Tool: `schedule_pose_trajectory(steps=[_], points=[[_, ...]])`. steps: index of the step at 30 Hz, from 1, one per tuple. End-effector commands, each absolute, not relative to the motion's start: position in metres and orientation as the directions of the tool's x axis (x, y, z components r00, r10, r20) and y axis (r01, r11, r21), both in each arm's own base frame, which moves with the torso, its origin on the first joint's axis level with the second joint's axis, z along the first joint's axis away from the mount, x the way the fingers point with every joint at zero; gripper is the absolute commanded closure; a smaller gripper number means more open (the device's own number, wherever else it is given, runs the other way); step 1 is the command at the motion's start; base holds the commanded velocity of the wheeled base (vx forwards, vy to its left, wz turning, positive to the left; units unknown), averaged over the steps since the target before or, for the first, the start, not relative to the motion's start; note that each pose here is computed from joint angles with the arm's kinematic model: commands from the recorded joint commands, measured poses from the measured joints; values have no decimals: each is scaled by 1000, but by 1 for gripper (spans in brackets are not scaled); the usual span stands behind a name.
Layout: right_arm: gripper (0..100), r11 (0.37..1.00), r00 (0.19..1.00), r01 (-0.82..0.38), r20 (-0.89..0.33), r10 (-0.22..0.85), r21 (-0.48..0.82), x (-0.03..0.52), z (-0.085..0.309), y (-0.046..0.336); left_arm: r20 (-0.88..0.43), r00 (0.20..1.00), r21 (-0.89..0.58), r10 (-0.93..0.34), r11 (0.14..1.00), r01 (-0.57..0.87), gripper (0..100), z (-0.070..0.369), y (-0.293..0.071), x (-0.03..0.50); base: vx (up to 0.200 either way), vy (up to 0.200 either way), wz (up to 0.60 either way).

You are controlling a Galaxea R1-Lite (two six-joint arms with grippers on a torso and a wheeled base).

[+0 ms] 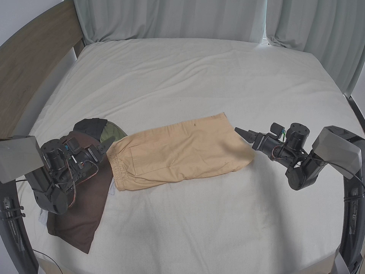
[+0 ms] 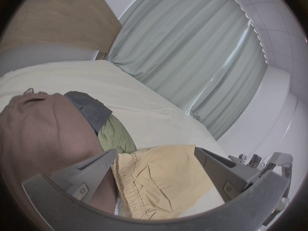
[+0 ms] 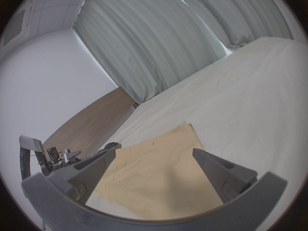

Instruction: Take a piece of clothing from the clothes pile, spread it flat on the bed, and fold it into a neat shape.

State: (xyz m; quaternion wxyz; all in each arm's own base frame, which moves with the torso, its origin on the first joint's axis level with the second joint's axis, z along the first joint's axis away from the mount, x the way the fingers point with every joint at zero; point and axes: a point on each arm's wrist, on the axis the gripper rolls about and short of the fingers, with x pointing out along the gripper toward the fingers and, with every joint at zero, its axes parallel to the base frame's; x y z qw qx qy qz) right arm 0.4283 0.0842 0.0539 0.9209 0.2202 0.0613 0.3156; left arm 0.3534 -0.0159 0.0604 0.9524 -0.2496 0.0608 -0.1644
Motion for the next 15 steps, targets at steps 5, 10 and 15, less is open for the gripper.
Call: schedule_pose_trajectory(steps=[5, 10, 15], points=[[0, 701, 799, -523, -8, 602, 485, 399, 38, 79, -56, 926, -407, -373, 856, 320, 0, 63, -17, 340, 0, 0, 0], [0, 698, 791, -517, -34, 610, 495, 387, 39, 81, -69, 925, -315, -374, 888, 336, 0, 60, -18, 338, 0, 0, 0], [0, 701, 787, -501, -71, 614, 507, 381, 34, 81, -78, 924, -283, -374, 897, 339, 0, 59, -18, 336, 0, 0, 0]])
